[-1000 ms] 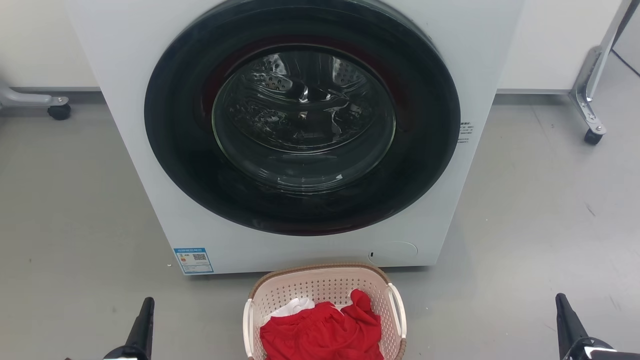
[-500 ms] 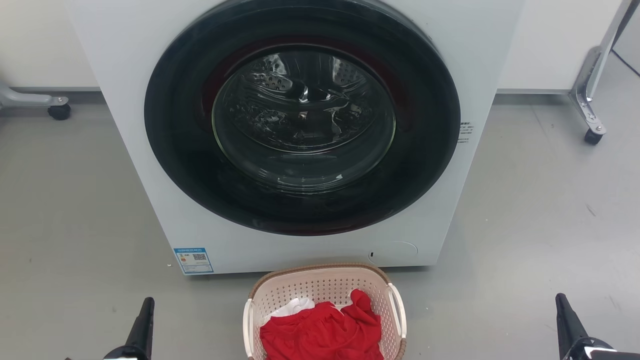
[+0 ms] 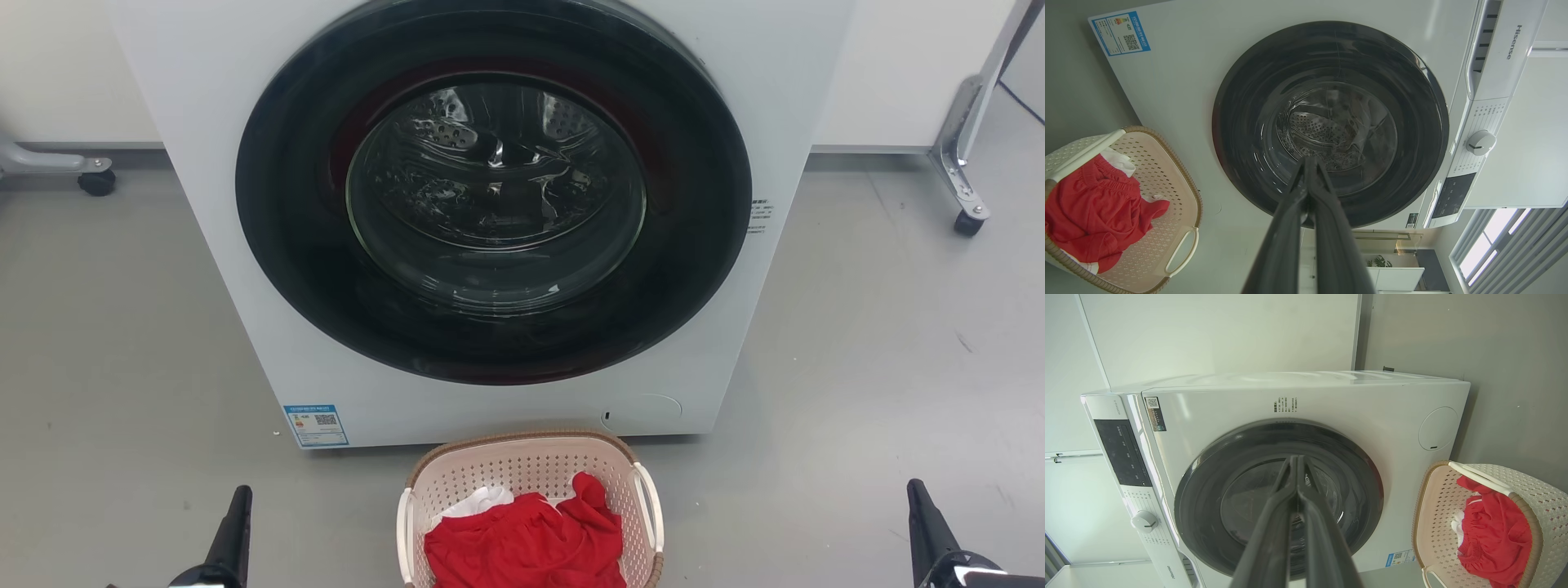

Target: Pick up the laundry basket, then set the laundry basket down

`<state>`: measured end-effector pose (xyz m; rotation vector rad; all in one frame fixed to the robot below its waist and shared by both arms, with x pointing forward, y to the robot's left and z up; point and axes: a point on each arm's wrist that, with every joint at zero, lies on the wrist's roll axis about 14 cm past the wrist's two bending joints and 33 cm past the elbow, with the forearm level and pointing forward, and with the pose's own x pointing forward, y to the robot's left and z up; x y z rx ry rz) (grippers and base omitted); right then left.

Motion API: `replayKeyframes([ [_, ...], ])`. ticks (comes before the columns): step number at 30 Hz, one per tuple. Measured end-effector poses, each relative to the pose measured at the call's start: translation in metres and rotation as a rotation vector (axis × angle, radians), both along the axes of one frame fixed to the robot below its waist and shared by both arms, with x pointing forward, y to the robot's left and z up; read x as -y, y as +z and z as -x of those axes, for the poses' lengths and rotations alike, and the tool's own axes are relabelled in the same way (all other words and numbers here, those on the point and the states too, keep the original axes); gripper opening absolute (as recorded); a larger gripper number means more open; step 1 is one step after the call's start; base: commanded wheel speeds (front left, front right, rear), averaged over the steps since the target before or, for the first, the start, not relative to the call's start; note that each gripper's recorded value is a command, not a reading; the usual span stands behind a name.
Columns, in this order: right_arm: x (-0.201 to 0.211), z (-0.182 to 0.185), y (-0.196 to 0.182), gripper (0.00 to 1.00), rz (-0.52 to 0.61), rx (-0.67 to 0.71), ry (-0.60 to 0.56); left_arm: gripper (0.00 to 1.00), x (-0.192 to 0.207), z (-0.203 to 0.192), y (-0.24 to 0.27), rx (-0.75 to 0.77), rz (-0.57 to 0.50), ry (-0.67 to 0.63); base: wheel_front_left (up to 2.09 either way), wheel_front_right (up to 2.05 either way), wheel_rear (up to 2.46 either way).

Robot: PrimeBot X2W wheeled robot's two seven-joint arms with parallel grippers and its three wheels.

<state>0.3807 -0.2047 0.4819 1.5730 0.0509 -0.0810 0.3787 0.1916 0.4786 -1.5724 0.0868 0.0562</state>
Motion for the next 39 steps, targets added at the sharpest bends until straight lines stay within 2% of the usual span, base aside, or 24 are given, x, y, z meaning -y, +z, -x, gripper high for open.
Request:
replayKeyframes([
  [39, -0.0001, 0.0, 0.0001, 0.0, 0.0, 0.0, 0.0, 0.0, 0.0001, 0.0, 0.0001, 0.0, 0.0, 0.0, 0.0, 0.0, 0.0],
])
